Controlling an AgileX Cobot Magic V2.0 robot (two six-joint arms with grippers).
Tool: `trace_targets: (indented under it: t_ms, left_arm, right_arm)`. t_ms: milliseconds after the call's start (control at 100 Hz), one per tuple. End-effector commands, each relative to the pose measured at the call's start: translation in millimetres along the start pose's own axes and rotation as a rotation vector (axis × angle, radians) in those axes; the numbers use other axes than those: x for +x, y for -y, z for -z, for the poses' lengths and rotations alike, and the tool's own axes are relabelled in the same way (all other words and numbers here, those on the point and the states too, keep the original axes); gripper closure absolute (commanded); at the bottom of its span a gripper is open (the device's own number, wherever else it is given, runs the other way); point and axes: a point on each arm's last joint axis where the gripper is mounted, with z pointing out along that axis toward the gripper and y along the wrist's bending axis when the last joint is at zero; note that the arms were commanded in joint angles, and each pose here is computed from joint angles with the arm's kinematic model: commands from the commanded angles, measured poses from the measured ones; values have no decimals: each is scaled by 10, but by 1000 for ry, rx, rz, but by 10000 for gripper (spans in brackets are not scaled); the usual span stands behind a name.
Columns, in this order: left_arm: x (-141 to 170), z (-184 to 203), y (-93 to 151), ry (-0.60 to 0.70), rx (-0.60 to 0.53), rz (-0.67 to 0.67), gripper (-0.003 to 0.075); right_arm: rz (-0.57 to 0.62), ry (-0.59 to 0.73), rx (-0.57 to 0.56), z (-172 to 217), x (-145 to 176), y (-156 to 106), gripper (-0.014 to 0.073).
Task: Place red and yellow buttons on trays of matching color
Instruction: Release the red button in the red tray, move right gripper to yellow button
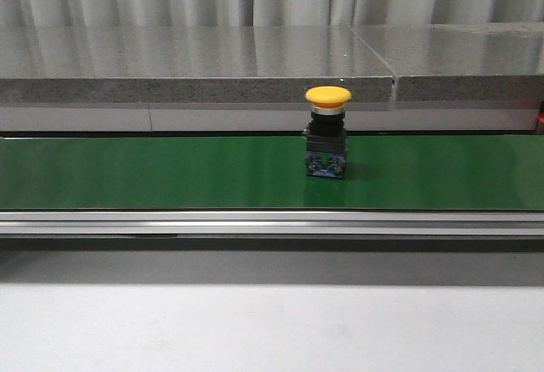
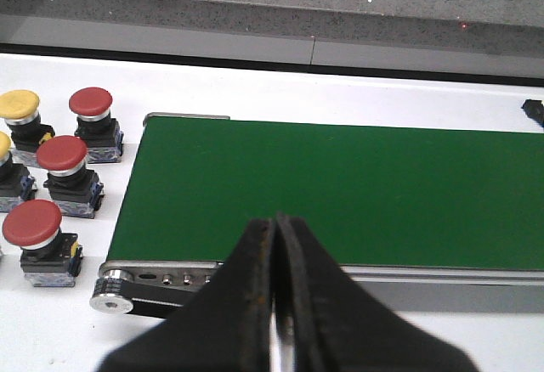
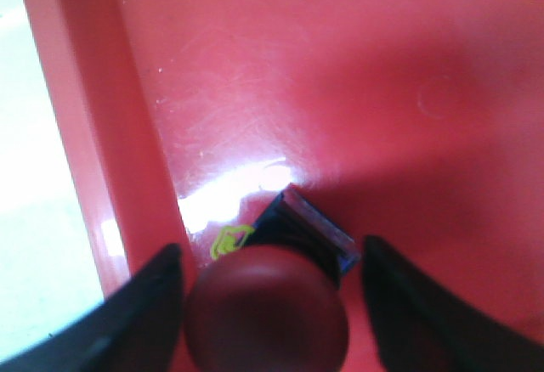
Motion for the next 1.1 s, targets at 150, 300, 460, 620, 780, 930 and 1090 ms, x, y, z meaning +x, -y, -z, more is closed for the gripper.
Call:
trace_targets:
  t_ms: [150,300,460,620,780,930,1090]
  left_arm:
    - [-141,38,30,91,26,9,739]
    - [-141,38,30,91,26,9,739]
    - [-141,38,30,91,26,9,739]
    - [-141,38,30,91,26,9,739]
    - [-141,38,30,91,26,9,739]
    - [-141,38,30,91,26,9,739]
    - [-141,38,30,91,26,9,739]
  right_arm:
    - [31,166,13,442,-210,-40,-62]
    - [53,240,19,713,-263,-84,-59]
    - [99,312,14,1152,-263,-208,-59]
    - [228,329,-10,1567,-167,-464,-59]
    - [319,264,-64,1814,7,-744,-59]
    - [364,198,-102,1906,218,-908,-59]
    - [394,163,-124,1875,570,-1011,-59]
